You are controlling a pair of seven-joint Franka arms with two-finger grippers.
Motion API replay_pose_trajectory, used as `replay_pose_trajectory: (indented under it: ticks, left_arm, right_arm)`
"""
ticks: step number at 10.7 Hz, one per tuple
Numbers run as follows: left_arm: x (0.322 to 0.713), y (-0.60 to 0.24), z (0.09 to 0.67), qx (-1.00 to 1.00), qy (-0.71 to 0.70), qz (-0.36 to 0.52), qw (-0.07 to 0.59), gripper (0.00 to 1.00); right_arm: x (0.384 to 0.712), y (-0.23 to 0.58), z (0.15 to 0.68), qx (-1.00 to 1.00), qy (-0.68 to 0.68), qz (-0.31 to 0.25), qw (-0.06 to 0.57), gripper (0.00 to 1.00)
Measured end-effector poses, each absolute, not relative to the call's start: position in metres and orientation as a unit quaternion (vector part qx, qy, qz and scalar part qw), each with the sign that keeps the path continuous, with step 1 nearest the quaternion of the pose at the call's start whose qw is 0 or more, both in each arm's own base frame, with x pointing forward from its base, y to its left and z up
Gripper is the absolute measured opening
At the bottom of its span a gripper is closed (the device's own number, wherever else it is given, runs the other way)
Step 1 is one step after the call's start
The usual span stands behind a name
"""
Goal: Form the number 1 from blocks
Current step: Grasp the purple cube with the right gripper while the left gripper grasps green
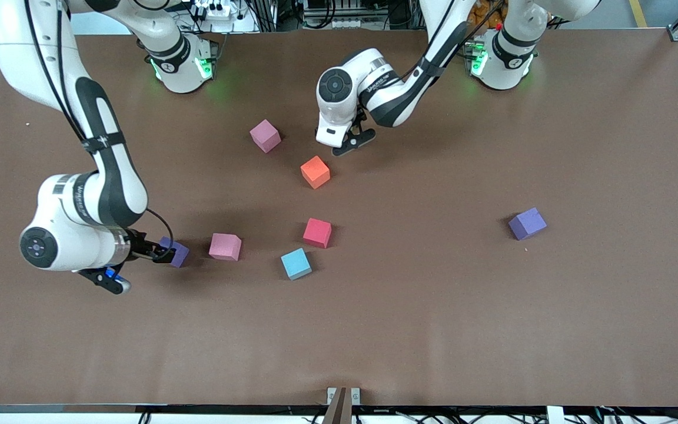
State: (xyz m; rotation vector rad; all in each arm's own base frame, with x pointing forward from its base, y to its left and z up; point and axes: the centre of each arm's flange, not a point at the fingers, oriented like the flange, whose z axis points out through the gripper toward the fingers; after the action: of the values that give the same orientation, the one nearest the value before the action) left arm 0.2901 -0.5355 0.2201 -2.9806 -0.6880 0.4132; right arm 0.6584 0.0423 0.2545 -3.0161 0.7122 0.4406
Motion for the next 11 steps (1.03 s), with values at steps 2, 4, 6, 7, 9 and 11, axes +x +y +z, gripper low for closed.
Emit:
replay_pose_trajectory:
  ticks: [2,4,6,7,9,11]
  left_arm:
    - [0.269,-0.536,0.209,-0.968,-0.213,0.133,0.016,1.0]
    - [0.253,-0.533,0.198,-0.969,-0.207,0.133,0.01,1.0]
    - [0.243,-0.529,0.19,-0.97,-0.204,0.134,0.01,1.0]
    - [0.24,-0.53,0.189,-0.97,-0.201,0.134,0.008,0.99]
    - [0.237,-0.532,0.19,-0.971,-0.196,0.133,0.004,0.92]
    - [0.229,-0.536,0.192,-0.978,-0.17,0.124,0.004,0.65]
  right_arm:
    - [0.658,0.041,0.247,-0.965,0.221,0.143,0.004,1.0]
    - [0.658,0.039,0.241,-0.964,0.221,0.146,0.002,1.0]
    - [0.657,0.039,0.233,-0.964,0.221,0.15,0.0,1.0]
    - [0.657,0.038,0.227,-0.963,0.222,0.15,-0.001,1.0]
    - [0.657,0.037,0.213,-0.963,0.223,0.15,-0.003,1.0]
    - [0.656,0.036,0.195,-0.962,0.224,0.155,-0.006,1.0]
